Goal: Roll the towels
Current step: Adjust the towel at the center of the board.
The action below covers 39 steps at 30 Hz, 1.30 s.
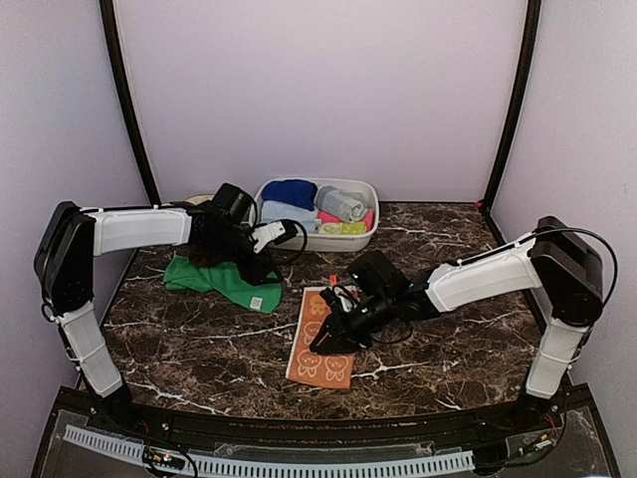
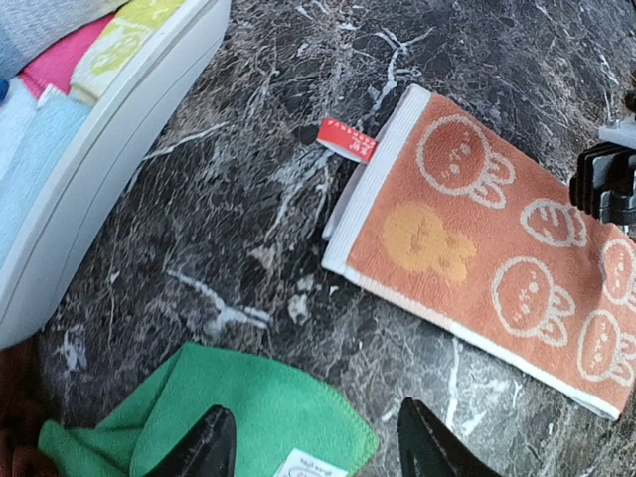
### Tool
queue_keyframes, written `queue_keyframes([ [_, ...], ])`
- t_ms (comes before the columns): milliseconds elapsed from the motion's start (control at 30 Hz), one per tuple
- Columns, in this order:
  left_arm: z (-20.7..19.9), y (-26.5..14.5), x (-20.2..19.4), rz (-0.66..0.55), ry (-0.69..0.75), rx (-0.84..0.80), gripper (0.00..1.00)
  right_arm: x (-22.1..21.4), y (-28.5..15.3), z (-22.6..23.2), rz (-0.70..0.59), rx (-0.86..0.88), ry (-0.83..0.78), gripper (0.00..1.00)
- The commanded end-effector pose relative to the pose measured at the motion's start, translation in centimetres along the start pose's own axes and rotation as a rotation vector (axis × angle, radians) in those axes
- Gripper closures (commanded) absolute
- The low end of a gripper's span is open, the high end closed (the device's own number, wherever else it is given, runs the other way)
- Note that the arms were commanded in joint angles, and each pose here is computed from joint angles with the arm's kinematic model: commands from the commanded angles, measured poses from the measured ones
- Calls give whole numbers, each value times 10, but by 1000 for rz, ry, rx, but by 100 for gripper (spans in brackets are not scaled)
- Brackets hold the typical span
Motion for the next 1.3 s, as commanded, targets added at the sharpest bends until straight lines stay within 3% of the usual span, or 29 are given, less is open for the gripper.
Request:
queue_keyframes([
  [0,-7,-32,-7,-28,-5,43,41,1,31,6,43,-4,-22,82],
  [267,-16,-45,-16,-34,61,62,37,10,56,-22,81,-72,45,82],
  [533,-26,-46,-18,-18,79,-30,34,55,-17,16,-67,-8,64,82],
  [633,-28,-43,-19,-2,72,-57,33,74,-39,-8,-99,-53,164,82],
  [767,-28,-41,-22,33,63,-71,32,77,-46,-38,-47,-155,315,82],
  [1033,-33,-42,-28,57,78,-106,33,60,-28,-79,-42,-166,334,82],
  [1067,-35,-43,-28,53,80,-118,33,72,-31,-99,-190,-304,316,41],
  [1100,-37,-44,-28,46,85,-132,33,65,-26,-95,-129,-233,316,77],
  [1133,-39,-46,-27,36,91,-142,33,65,-24,-96,-99,-239,10,82],
  [1167,-41,-46,-27,28,100,-154,33,67,-23,-98,-120,-225,70,83],
  [1267,-48,-52,-23,-1,122,-185,32,74,-16,-98,-155,-194,45,83],
])
Point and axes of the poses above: each gripper's point midway between its finger pads, its own y axis out along the fingers, its own z axis along the line the jaws close on, x = y × z, the point moved 7 cm from there along -y, back along the fingers
